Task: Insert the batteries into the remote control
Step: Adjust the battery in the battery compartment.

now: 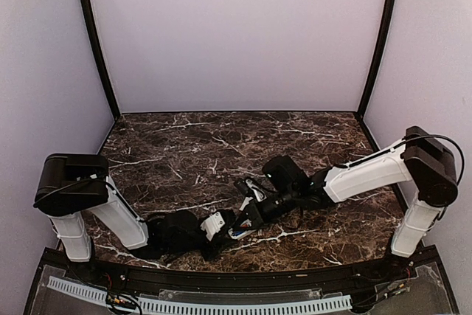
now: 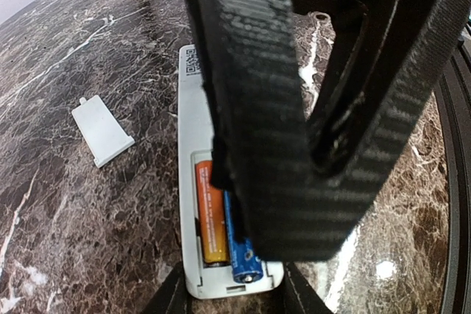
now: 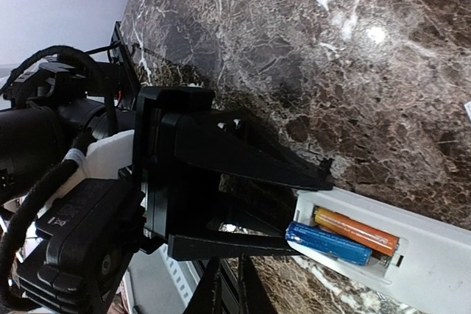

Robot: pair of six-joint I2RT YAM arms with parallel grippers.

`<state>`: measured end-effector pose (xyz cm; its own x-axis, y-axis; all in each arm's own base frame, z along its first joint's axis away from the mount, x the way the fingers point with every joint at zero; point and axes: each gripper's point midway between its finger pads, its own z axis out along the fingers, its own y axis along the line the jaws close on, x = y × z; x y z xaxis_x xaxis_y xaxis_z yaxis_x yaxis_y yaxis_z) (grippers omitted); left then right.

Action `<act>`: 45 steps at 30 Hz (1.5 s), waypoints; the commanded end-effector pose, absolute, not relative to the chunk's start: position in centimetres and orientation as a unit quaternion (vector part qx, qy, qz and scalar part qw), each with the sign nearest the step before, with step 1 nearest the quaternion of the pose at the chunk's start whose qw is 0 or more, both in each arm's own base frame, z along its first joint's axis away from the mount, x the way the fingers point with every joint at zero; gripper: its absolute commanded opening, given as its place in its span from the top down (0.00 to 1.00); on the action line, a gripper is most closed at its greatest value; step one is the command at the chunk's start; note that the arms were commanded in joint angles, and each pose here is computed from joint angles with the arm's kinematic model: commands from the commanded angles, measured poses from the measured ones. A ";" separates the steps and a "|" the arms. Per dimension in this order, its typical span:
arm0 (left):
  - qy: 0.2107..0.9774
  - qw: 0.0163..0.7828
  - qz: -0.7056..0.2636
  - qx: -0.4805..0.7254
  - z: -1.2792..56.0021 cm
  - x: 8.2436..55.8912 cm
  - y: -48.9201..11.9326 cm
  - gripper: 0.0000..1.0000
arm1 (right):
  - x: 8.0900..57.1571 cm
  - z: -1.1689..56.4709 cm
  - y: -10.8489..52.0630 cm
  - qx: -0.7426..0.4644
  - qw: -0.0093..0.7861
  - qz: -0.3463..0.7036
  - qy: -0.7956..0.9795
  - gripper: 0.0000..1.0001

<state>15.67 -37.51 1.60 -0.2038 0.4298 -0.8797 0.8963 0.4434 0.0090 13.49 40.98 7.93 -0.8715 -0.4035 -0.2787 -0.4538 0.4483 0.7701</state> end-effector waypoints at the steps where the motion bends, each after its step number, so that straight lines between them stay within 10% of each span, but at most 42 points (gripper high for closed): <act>1: 0.755 0.399 -0.236 0.464 -1.2 15.1 -35.6 0.67 | 12.6 8.2 42.6 -0.270 0.010 0.488 0.830 0.93; 45: 0.758 0.398 -0.227 0.465 -1.3 15.2 -35.1 0.72 | 14.7 3.5 41.0 -0.201 -0.026 0.407 0.891 1.00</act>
<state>15.78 -37.46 1.62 -0.2101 0.4263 -0.8799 0.8919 0.4522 0.0061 13.80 42.09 3.94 -0.8994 -0.4132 -0.1427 -0.3681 0.5398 0.7571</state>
